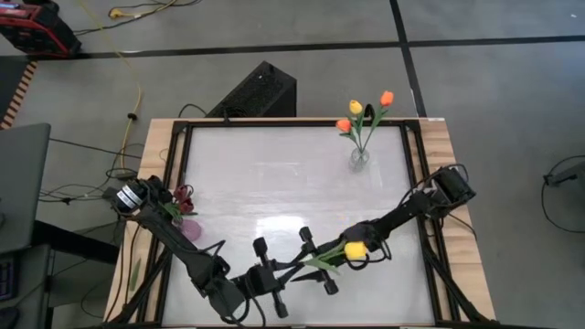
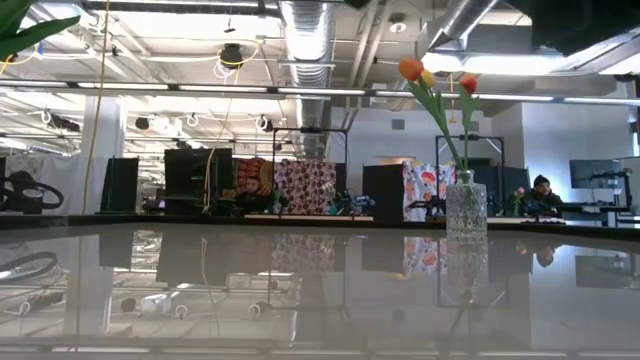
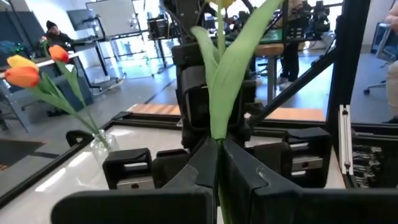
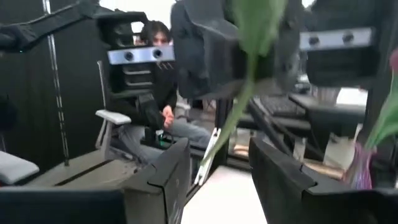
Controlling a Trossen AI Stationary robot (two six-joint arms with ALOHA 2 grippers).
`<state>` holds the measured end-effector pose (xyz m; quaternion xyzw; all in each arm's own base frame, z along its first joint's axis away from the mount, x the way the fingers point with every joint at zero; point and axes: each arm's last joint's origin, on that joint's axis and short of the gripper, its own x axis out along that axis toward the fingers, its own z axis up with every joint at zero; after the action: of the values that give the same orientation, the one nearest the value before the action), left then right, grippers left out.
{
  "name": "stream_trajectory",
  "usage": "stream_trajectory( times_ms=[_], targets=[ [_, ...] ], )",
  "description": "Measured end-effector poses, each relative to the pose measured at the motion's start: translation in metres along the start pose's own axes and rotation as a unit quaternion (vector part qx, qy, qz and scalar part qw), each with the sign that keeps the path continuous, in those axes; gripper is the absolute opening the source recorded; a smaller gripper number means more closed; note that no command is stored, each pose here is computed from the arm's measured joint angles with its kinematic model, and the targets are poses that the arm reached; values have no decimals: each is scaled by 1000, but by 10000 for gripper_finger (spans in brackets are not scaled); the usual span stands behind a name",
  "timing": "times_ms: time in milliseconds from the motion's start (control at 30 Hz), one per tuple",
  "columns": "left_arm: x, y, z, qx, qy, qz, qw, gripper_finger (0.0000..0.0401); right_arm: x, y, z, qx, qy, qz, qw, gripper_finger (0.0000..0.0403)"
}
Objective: Sort flowers into vase by color
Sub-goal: Put the yellow tulip into the transparent vase
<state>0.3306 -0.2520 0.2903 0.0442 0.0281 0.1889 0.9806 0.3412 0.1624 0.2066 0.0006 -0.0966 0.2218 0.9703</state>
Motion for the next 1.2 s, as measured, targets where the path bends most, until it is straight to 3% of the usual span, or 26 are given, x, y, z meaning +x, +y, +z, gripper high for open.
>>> stream_trajectory(
  times_ms=[200,367,500,700,767,1033,1200],
  targets=[
    [0,0,2,2,-4,2,1000,0,0,3,6,-48,-32,2,998,191],
    [1,1,2,4,-4,6,1000,0,-1,3,10,-53,-50,-3,997,173],
    [2,1,3,8,-8,7,1000,0,-1,-1,10,-54,-51,-10,997,129],
    [2,1,4,9,-11,-5,1000,0,-1,-1,9,-62,-45,-12,997,29],
    [2,0,3,14,-10,-8,1000,5,0,0,8,-64,-43,-10,997,16],
    [-23,0,15,16,-9,3,1000,84,-1,5,-6,-19,33,3,999,17],
    [-39,15,23,-17,34,-41,998,141,-5,5,0,-5,80,5,997,16]
  ],
)
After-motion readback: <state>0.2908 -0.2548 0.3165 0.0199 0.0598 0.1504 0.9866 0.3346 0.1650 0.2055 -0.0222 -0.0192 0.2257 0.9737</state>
